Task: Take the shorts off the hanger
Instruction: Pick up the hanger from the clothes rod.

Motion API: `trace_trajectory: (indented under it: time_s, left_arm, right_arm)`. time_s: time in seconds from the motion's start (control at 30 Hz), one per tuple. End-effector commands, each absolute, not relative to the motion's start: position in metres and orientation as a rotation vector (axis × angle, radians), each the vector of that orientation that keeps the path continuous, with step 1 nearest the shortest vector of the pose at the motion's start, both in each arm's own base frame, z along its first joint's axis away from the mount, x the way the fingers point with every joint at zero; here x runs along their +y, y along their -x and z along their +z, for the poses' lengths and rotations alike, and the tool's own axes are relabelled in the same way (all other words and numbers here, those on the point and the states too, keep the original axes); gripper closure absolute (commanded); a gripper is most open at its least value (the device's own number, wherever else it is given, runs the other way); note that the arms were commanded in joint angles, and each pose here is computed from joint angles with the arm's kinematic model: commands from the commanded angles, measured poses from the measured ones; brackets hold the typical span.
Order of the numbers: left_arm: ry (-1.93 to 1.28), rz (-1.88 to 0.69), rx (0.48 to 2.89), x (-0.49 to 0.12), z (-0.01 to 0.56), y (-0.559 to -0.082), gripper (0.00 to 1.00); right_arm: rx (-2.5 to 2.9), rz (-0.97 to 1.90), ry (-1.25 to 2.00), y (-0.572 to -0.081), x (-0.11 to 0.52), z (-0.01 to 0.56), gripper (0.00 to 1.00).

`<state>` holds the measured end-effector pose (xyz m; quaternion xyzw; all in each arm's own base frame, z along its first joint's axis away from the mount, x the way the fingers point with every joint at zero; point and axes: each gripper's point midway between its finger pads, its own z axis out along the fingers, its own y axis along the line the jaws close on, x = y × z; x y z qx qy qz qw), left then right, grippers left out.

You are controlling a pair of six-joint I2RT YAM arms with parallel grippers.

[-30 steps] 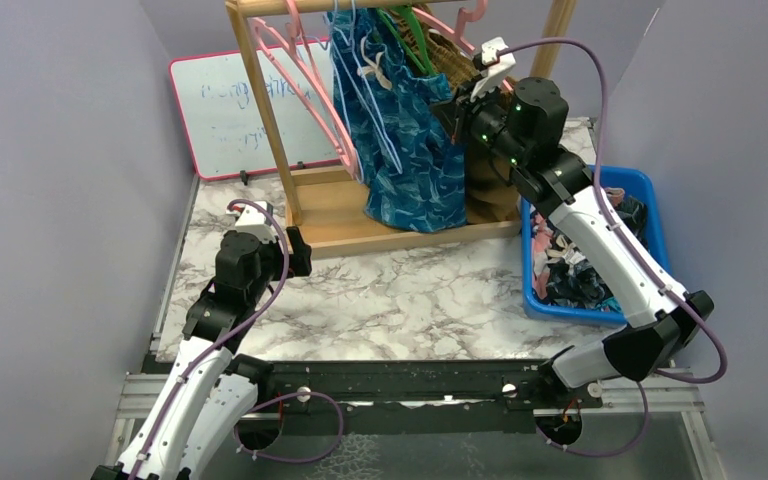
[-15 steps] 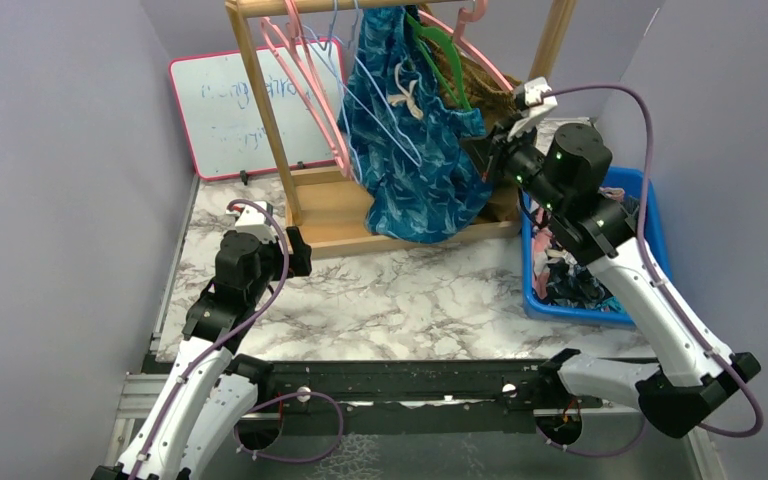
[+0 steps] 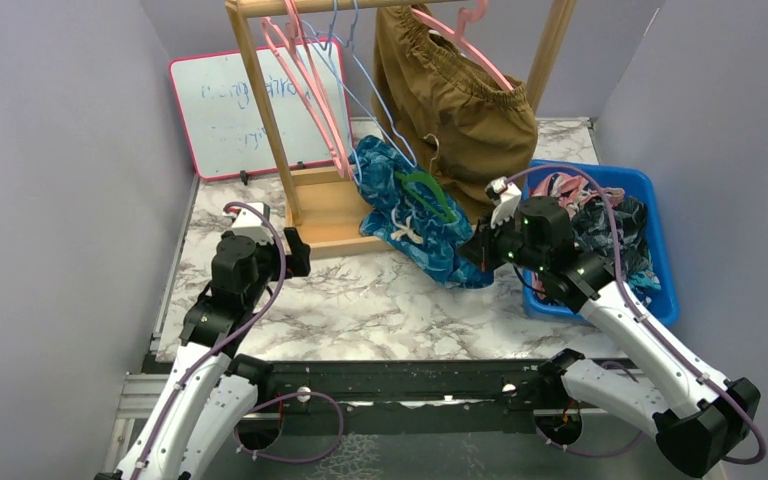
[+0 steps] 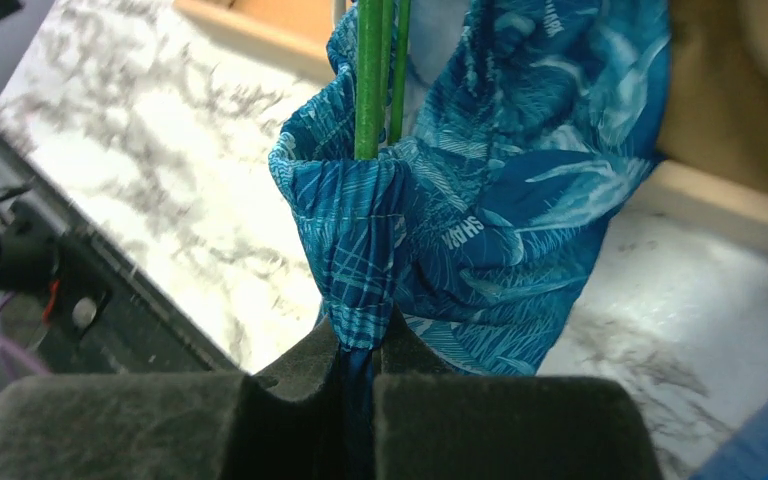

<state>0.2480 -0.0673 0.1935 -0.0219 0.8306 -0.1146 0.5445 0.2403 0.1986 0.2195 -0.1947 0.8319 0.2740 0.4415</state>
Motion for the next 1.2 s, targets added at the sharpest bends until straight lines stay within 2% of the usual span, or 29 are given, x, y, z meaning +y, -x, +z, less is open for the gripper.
trace_trajectory:
  time_s: [0.0,0.2,0.4,0.6,0.87,1.03,1.17]
  left_arm:
    - [0.046,-0.299,1.893,-0.069,0.216,-0.250,0.01]
    - [0.057,-0.306,1.837,-0.066,0.232,-0.247,0.01]
    - [0.018,-0.374,1.770,-0.076,0.248,-0.242,0.01]
    - [-0.182,-0.592,1.649,-0.115,0.272,-0.224,0.01]
    - [-0.358,-0.858,1.624,-0.157,0.271,-0.202,0.01]
    - [-0.339,-1.007,1.716,-0.172,0.258,-0.196,0.08]
    - [-0.301,-1.028,1.750,-0.174,0.249,-0.200,0.16]
  right_arm:
    - [1.985,0.921,0.615,-0.205,0.221,0.233,0.99]
    - [2.013,1.025,0.631,-0.173,0.218,0.208,0.99]
    - [1.990,1.199,0.735,-0.138,0.225,0.207,0.99]
    - [2.005,1.415,0.860,-0.121,0.242,0.205,0.99]
    - [1.981,1.455,0.940,-0.122,0.270,0.205,0.99]
    - [1.992,1.427,0.999,-0.122,0.295,0.196,0.99]
    - [1.987,1.441,0.986,-0.124,0.304,0.194,0.99]
